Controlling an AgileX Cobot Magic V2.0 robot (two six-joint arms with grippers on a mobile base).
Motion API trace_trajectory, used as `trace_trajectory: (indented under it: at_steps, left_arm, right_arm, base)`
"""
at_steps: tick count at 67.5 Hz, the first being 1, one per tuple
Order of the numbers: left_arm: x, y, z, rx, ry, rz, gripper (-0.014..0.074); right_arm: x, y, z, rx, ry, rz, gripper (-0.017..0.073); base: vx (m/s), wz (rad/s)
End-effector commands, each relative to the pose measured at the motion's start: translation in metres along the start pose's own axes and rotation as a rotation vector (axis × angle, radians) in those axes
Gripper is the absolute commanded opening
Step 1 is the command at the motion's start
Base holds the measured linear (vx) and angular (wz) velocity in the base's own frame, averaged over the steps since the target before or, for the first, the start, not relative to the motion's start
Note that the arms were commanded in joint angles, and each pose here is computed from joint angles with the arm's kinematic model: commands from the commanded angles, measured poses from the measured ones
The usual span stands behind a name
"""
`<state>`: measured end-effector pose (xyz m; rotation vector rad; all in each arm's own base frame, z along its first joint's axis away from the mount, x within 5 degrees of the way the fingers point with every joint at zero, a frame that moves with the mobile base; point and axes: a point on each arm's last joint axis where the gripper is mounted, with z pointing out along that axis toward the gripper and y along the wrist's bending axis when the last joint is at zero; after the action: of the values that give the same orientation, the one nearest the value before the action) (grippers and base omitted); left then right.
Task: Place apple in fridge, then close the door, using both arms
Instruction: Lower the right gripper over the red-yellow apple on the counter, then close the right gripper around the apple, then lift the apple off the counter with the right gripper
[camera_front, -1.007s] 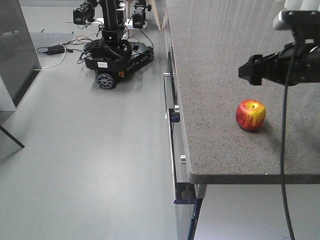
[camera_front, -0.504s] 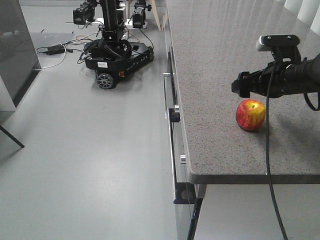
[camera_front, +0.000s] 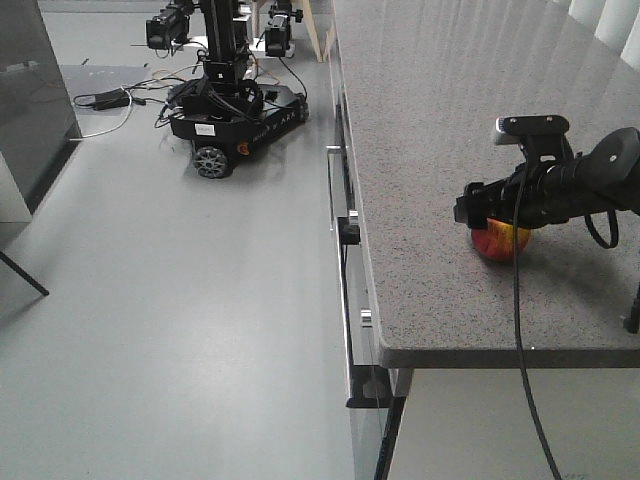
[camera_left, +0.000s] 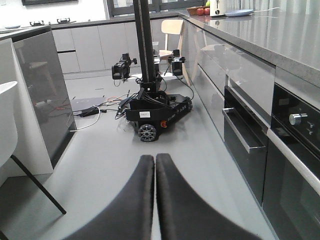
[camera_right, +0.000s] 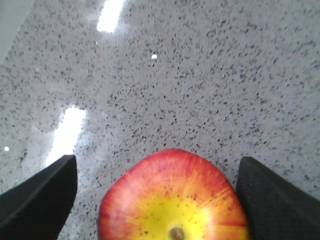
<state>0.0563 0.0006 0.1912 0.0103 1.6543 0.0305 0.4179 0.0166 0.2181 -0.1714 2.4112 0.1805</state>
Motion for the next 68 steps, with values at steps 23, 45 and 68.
trace_trajectory:
  at_steps: [23,45,68]
  left_arm:
    - [0.002,0.0,0.0,-0.008,-0.061,-0.016,-0.0006]
    - [0.002,0.0,0.0,-0.008,-0.061,-0.016,-0.0006]
    - [0.002,0.0,0.0,-0.008,-0.061,-0.016,-0.0006]
  right_arm:
    - [-0.011,0.003,-0.018,-0.005,-0.004,-0.027,0.0587]
    - [-0.009,0.001,-0.018,0.02,0.029,-0.049,0.0421]
    - [-0.033,0.003,-0.052,0.05,-0.119,-0.067,0.0111]
  base:
    - [0.0,0.0]
    - [0.0,0.0]
    - [0.0,0.0]
